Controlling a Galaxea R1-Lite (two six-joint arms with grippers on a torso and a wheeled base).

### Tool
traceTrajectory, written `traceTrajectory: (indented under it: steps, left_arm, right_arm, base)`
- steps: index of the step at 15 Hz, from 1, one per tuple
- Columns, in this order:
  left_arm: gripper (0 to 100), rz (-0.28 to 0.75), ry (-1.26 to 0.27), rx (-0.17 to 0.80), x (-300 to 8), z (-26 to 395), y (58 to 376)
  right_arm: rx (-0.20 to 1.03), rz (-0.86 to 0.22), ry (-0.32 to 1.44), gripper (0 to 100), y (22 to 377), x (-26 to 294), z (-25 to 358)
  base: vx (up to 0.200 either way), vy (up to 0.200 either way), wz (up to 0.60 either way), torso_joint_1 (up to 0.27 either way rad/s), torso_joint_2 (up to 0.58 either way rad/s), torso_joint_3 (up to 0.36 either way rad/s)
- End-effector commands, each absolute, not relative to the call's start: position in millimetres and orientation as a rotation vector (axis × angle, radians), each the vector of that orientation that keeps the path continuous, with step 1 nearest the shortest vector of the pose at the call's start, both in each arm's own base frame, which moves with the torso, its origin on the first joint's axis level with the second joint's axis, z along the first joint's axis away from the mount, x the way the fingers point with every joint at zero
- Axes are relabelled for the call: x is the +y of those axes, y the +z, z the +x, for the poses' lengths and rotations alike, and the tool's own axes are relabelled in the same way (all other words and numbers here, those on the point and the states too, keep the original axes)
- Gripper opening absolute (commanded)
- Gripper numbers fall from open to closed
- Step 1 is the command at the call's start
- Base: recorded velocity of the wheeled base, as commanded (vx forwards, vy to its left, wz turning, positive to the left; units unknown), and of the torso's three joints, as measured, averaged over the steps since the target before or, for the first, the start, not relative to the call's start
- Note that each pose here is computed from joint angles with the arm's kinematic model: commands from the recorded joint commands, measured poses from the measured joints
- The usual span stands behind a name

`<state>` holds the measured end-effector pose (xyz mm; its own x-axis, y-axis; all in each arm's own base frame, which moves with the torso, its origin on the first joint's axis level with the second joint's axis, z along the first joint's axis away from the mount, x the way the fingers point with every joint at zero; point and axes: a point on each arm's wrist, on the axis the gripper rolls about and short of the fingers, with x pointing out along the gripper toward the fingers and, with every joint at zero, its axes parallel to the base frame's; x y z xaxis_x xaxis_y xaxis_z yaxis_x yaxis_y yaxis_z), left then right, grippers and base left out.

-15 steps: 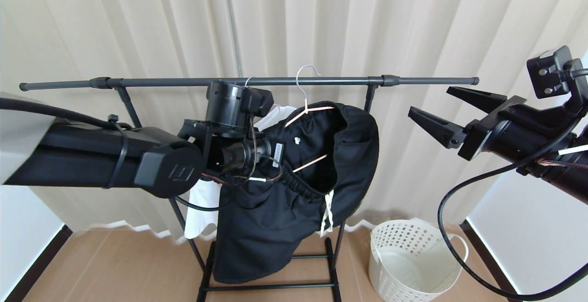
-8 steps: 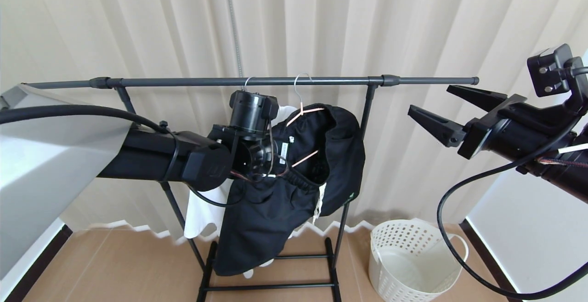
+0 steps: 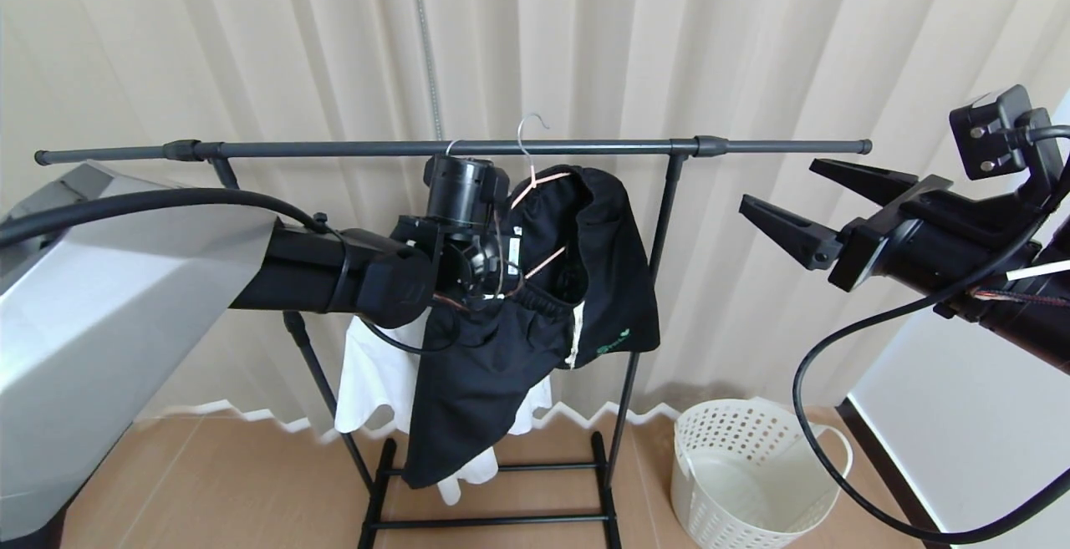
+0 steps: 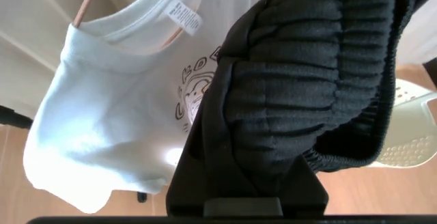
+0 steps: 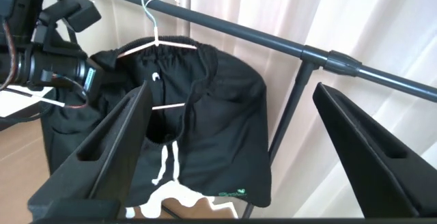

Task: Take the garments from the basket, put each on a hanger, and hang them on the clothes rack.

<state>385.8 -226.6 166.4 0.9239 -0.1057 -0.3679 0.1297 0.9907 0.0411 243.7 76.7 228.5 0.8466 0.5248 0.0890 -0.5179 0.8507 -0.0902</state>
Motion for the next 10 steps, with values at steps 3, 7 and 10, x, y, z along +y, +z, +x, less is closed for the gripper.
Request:
traceTrajectory:
  steps: [3,7,10]
  left_arm:
    - [0,0.069,-0.089,0.371,-235,406,150]
    - [0,0.037,-0.052,0.344,-235,419,150]
    - [0,0.030,-0.029,0.335,-233,427,147]
  right_arm:
    - [-0.108,-0.064,0.549,100,228,77,245]
    - [-0.110,-0.064,0.549,100,228,77,245]
    - [-0.108,-0.064,0.549,100,228,77,245]
  base:
    - [0.000,0.000,0.00,0.000,0.00,0.000]
    - [0.000,0.000,0.00,0.000,0.00,0.000]
    - [0.000,0.000,0.00,0.000,0.00,0.000]
